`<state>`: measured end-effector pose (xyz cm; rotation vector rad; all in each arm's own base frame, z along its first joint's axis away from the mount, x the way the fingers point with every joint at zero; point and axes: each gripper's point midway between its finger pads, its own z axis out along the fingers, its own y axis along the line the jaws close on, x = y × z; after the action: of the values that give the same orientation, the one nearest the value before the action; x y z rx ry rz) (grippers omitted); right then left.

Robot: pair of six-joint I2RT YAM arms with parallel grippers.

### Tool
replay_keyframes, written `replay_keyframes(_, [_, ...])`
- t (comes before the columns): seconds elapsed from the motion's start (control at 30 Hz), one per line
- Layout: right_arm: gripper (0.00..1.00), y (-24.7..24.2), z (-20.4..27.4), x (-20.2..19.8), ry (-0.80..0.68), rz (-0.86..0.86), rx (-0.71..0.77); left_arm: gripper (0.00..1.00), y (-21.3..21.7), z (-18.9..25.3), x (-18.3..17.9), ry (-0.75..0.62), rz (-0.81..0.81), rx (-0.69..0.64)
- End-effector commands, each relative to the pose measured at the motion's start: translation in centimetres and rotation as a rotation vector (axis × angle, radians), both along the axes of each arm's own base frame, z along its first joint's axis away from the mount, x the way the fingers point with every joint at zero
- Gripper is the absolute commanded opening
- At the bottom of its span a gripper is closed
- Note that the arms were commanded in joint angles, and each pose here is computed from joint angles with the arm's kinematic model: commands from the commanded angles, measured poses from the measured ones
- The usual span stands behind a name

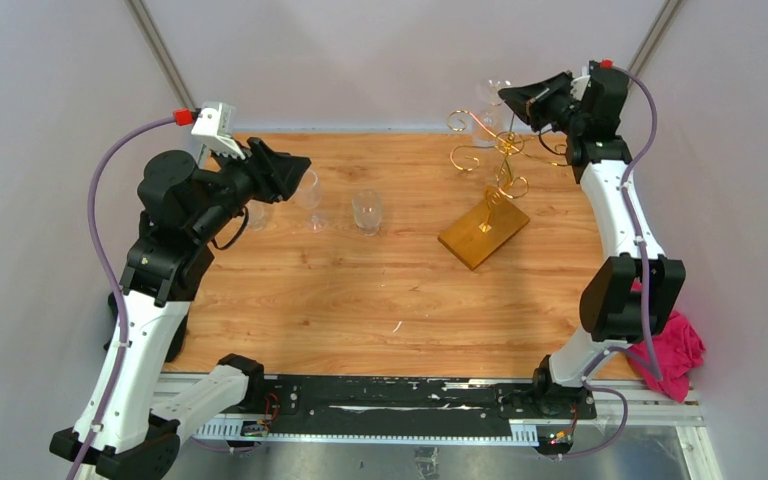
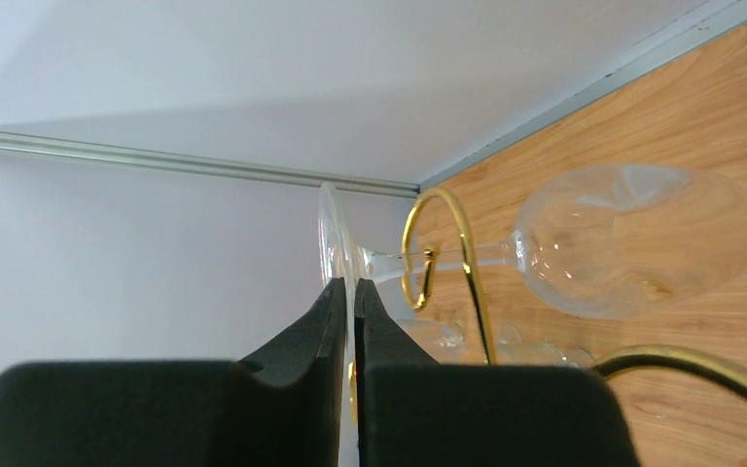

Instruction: Take the wine glass off the wine glass rack

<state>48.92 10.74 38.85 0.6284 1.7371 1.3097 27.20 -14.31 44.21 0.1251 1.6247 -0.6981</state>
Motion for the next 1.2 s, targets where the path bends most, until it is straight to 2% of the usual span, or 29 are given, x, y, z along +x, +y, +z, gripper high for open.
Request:
replay_keyframes(0.0, [0.0, 1.2, 3.5, -0.9, -0.094, 0.075, 0.065, 0.51, -0.2, 0.0, -0.3, -0.003, -0.014, -0.003])
replay_keyframes(0.57, [0.0, 0.5, 2.0, 0.6, -0.08, 0.032, 0.052, 0.52, -0.3, -0.5, 0.0, 0.006, -0.014, 0.005])
replay_keyframes(1.17, [0.0, -2.3, 4.1, 0.2, -0.127, -0.055, 0.02, 0.54, -0.8, -0.6, 0.2, 0.018, -0.038, 0.007])
